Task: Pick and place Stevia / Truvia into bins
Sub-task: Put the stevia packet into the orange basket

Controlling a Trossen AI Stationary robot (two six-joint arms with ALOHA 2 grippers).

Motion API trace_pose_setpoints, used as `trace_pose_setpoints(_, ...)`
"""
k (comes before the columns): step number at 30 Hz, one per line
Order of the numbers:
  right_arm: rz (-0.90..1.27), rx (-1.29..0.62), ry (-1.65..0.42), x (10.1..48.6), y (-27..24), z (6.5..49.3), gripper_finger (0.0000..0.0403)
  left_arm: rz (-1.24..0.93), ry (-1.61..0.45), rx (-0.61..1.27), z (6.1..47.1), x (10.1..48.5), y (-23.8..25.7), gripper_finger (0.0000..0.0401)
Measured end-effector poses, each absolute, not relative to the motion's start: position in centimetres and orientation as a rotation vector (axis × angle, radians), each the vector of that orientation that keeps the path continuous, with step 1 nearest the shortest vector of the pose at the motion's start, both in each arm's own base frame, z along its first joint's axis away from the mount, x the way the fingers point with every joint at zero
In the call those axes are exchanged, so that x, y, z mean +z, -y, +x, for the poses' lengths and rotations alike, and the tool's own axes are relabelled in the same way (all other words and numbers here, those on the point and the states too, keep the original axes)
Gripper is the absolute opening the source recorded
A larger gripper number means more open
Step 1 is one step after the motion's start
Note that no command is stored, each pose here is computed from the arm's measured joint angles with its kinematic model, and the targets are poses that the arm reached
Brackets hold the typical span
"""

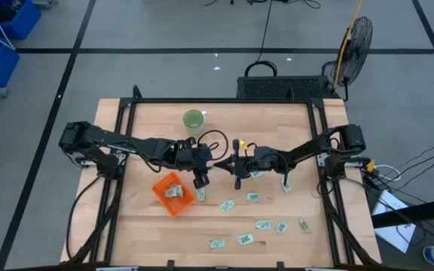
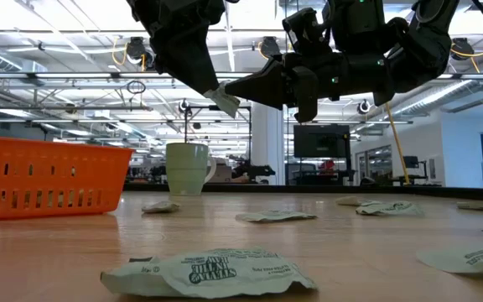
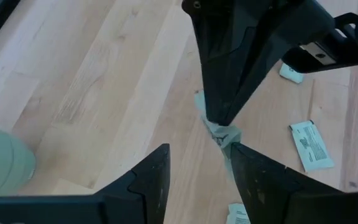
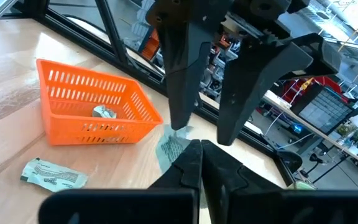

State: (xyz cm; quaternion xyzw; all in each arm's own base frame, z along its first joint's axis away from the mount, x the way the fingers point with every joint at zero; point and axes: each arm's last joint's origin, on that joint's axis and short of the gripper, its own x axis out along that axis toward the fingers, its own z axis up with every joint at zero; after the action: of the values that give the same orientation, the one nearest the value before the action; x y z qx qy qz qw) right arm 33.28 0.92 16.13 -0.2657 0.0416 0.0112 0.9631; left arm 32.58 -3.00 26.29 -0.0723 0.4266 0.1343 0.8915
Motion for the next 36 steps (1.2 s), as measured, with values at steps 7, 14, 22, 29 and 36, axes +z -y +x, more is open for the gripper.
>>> trace_pose_setpoints(7,-0.542,-0.023,-0.1,16.1,-0.8,33.3,0.0,-0.17,-0.894,0.246,32.6,26.3,3.1,0.0152)
trace_pose_setpoints(14,-0.544,-0.021,-0.105,16.1,-0.8,33.3,0.0,-0.171,-0.894,0.25,32.6,26.3,3.0,0.0125)
trace_pose_setpoints(22,-0.582,-0.083,-0.166,15.7,-0.6,33.2,0.0,-0.122,-0.978,0.246,33.2,24.4,3.0,0.0126)
trace_pose_setpoints(29,-0.575,-0.083,-0.354,15.5,-0.5,32.3,0.0,0.013,-1.126,0.244,35.0,19.6,3.0,0.0185)
trace_pose_setpoints(36,-0.439,-0.102,-0.478,17.3,0.1,30.4,0.0,0.156,-1.189,0.144,36.6,15.6,3.2,0.0213)
